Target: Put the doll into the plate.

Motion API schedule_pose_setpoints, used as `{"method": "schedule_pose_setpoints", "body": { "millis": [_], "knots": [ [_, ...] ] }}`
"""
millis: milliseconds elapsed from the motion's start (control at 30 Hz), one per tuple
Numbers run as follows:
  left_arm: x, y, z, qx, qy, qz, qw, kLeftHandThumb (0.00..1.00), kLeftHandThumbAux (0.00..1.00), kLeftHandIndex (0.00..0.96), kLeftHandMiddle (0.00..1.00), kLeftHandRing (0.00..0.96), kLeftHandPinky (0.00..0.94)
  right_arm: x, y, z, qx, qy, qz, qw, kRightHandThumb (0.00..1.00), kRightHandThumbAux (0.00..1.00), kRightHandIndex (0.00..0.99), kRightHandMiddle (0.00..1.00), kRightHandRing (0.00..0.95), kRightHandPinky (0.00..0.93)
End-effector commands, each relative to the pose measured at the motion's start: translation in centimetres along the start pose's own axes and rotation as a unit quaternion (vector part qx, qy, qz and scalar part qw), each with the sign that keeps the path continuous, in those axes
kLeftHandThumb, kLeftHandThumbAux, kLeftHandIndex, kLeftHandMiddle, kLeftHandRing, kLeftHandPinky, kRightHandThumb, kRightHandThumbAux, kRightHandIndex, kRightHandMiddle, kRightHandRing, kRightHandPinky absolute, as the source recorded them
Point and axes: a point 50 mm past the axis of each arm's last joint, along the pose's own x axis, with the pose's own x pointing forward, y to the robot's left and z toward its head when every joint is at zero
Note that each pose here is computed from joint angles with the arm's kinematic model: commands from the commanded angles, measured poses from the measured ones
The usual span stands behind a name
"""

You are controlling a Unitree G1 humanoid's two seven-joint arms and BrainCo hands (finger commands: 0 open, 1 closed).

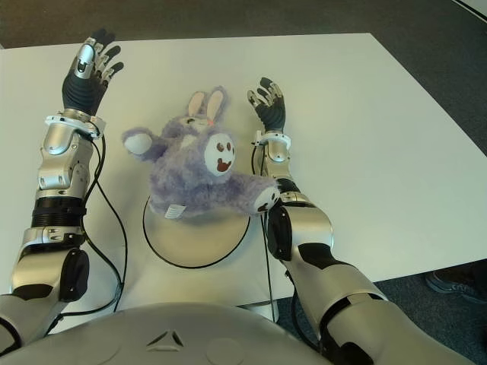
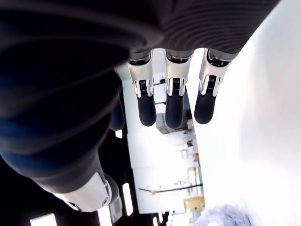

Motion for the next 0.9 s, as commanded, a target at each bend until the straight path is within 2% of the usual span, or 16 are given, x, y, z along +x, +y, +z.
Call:
{"method": "schedule_pose_setpoints", "body": {
  "millis": [33, 900],
  "knots": [
    [0.2, 0.1, -0.7, 0.0, 0.019, 0.015, 1.0, 0.0, 0.301, 0.0, 0.0, 0.015, 0.0, -0.8, -0.4, -1.2, -0.001, 0.019, -0.004, 1.0, 0.413, 0.79, 0.186, 0.162, 0.153, 0.189],
    [0.4, 0.3, -2.7, -0.005, 0.06, 0.022, 0.998, 0.0, 0.279, 0.0, 0.021, 0.003, 0.0, -0.8, -0.5, -1.2, 0.005, 0.018, -0.006, 1.0, 0.382, 0.806, 0.193, 0.16, 0.159, 0.2]
  ]
}}
